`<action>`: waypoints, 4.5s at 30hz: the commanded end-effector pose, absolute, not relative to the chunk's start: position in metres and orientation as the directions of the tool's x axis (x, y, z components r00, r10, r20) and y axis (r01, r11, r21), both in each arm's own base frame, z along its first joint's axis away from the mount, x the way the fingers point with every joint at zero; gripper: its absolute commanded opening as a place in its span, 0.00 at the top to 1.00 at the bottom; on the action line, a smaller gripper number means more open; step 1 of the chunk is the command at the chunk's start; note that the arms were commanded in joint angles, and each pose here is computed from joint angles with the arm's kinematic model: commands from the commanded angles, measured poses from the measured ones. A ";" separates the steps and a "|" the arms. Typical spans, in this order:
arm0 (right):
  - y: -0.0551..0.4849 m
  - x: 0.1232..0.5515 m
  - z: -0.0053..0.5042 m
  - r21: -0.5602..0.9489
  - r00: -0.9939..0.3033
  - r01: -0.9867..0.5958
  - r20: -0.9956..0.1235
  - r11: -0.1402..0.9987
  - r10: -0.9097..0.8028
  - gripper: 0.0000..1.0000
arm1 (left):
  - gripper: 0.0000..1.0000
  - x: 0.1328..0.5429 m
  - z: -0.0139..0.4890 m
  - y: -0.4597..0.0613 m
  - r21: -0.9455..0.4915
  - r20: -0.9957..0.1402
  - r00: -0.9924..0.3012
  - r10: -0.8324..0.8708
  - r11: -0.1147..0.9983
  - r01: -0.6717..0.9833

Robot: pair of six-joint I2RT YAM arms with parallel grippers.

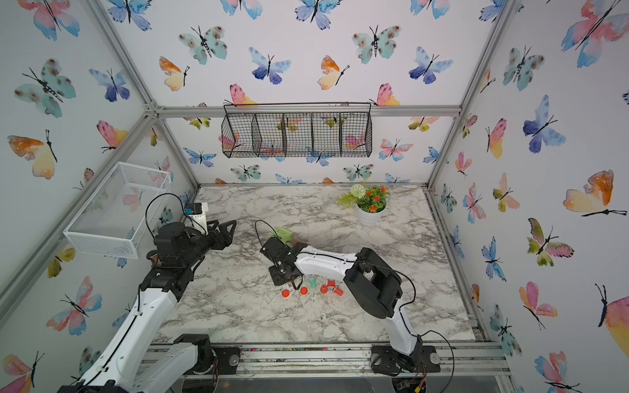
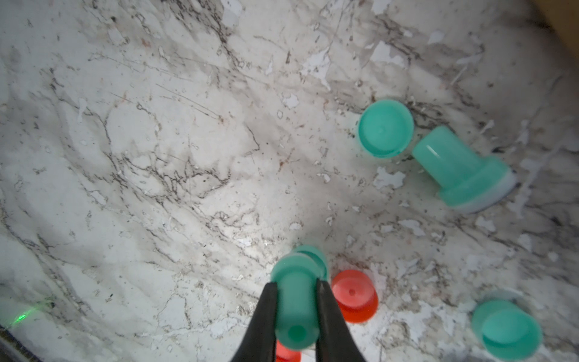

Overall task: Close the stamp cap
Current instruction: Close the cover of the stamp, then place the stamp at the center of the board.

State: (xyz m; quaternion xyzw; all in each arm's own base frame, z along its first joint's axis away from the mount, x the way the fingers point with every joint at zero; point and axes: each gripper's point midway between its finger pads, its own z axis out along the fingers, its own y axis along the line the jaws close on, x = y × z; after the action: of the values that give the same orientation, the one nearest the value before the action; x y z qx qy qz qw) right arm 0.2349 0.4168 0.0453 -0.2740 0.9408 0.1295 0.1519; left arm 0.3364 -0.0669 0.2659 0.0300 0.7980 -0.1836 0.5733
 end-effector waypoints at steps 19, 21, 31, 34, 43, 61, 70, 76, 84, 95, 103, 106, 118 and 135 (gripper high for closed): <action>0.409 0.228 0.030 0.115 -0.799 -0.569 -0.309 0.814 -0.515 0.92 | 0.28 0.335 0.262 -0.066 -0.264 -0.923 -0.347 -0.164 0.928 0.263; 0.408 0.228 0.029 0.114 -0.799 -0.569 -0.308 0.814 -0.516 0.92 | 0.28 0.334 0.262 -0.066 -0.264 -0.923 -0.348 -0.164 0.928 0.263; 0.406 0.228 0.028 0.100 -0.798 -0.571 -0.304 0.815 -0.521 0.92 | 0.28 0.335 0.262 -0.065 -0.263 -0.924 -0.347 -0.164 0.929 0.261; 0.405 0.230 0.028 0.090 -0.797 -0.569 -0.308 0.818 -0.520 0.92 | 0.28 0.335 0.263 -0.065 -0.264 -0.924 -0.346 -0.165 0.929 0.261; 0.401 0.229 0.012 0.027 -0.782 -0.585 -0.287 0.811 -0.554 0.92 | 0.28 0.335 0.263 -0.065 -0.264 -0.924 -0.345 -0.166 0.929 0.260; 0.368 0.219 -0.010 -0.169 -0.746 -0.614 -0.194 0.771 -0.637 0.93 | 0.28 0.334 0.262 -0.066 -0.264 -0.924 -0.346 -0.164 0.928 0.264; 0.353 0.208 -0.041 -0.260 -0.713 -0.664 -0.066 0.702 -0.698 0.95 | 0.28 0.334 0.262 -0.066 -0.265 -0.923 -0.347 -0.165 0.927 0.265; 0.332 0.190 -0.064 -0.255 -0.708 -0.689 0.036 0.679 -0.705 0.97 | 0.28 0.335 0.261 -0.067 -0.268 -0.922 -0.351 -0.165 0.925 0.268; 0.338 0.179 -0.074 -0.179 -0.722 -0.686 0.045 0.705 -0.690 0.98 | 0.28 0.335 0.260 -0.068 -0.270 -0.920 -0.356 -0.165 0.924 0.270; 0.428 0.235 0.017 0.000 -0.755 -0.620 -0.272 0.784 -0.597 0.97 | 0.28 0.336 0.257 -0.069 -0.276 -0.915 -0.367 -0.167 0.922 0.271; 0.439 0.266 0.069 0.045 -0.759 -0.581 -0.391 0.812 -0.521 0.96 | 0.28 0.338 0.254 -0.069 -0.281 -0.911 -0.377 -0.168 0.921 0.270; 0.433 0.270 0.078 0.035 -0.754 -0.578 -0.405 0.815 -0.517 0.96 | 0.28 0.338 0.253 -0.069 -0.282 -0.910 -0.379 -0.168 0.921 0.270; 0.335 0.310 0.090 -0.034 -0.819 -0.432 -0.402 0.901 -0.408 0.96 | 0.28 0.338 0.252 -0.069 -0.283 -0.909 -0.382 -0.168 0.920 0.271; 0.205 0.354 0.037 -0.073 -0.916 -0.207 -0.336 0.976 -0.220 0.89 | 0.28 0.339 0.252 -0.069 -0.284 -0.908 -0.383 -0.168 0.920 0.270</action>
State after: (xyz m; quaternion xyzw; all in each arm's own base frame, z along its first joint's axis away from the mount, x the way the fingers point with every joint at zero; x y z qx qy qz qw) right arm 0.3484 0.2068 0.0341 -0.1084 0.9811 -0.0201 0.1592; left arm 0.3399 -0.0688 0.2569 0.0307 0.8057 -0.1920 0.5595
